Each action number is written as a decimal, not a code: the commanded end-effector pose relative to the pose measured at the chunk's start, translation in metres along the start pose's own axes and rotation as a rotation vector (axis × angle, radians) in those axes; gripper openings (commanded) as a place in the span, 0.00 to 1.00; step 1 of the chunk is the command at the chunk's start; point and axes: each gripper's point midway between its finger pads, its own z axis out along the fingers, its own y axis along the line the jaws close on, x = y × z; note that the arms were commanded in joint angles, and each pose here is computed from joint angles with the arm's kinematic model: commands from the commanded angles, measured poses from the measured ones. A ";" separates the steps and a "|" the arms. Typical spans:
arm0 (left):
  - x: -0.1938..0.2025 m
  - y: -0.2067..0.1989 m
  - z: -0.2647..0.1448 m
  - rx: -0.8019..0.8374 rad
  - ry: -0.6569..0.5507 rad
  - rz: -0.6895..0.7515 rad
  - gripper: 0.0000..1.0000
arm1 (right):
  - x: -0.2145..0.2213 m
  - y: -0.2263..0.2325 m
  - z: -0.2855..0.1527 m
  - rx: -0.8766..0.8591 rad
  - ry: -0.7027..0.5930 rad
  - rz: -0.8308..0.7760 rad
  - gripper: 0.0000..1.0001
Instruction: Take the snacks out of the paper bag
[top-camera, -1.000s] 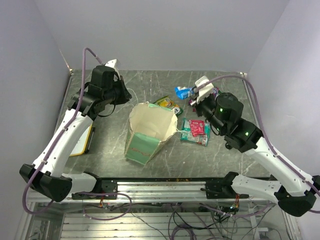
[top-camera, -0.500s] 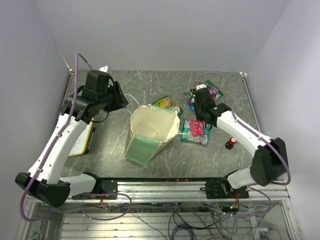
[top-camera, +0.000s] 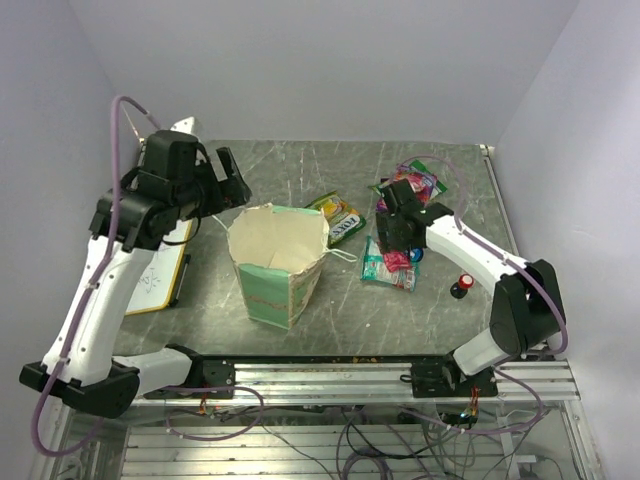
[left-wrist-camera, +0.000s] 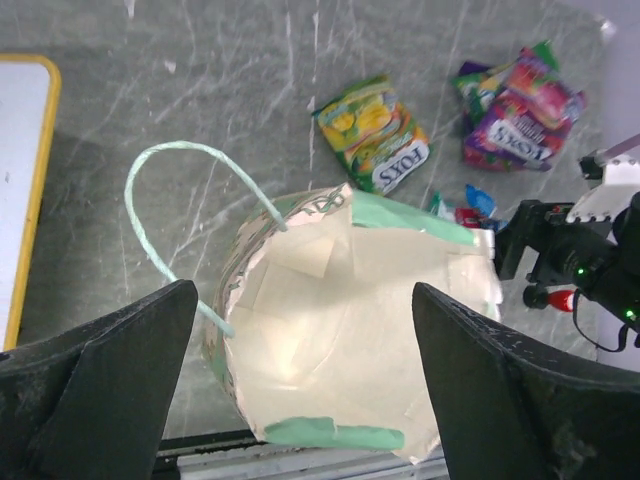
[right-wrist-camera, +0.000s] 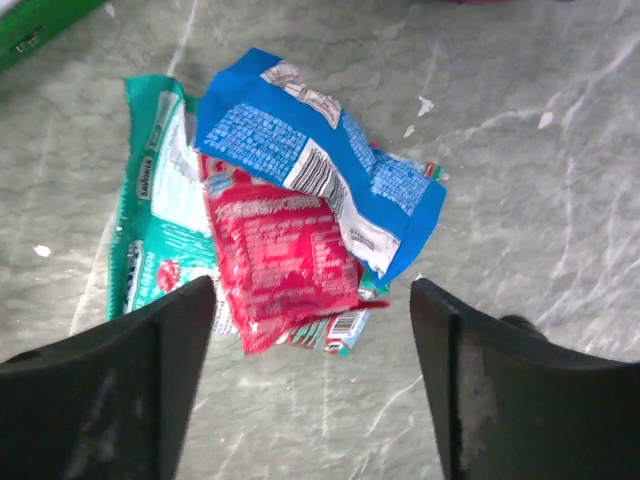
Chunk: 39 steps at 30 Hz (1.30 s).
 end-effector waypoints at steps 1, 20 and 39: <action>-0.022 0.006 -0.032 -0.031 -0.067 0.023 1.00 | -0.020 -0.006 -0.036 -0.005 -0.025 0.074 0.92; -0.136 -0.029 -0.145 0.120 -0.529 -0.007 1.00 | -0.164 -0.053 -0.316 -0.240 -0.674 0.233 1.00; -0.170 -0.011 -0.221 0.110 -0.820 -0.030 0.98 | -0.157 -0.115 -0.461 -0.324 -1.096 0.491 1.00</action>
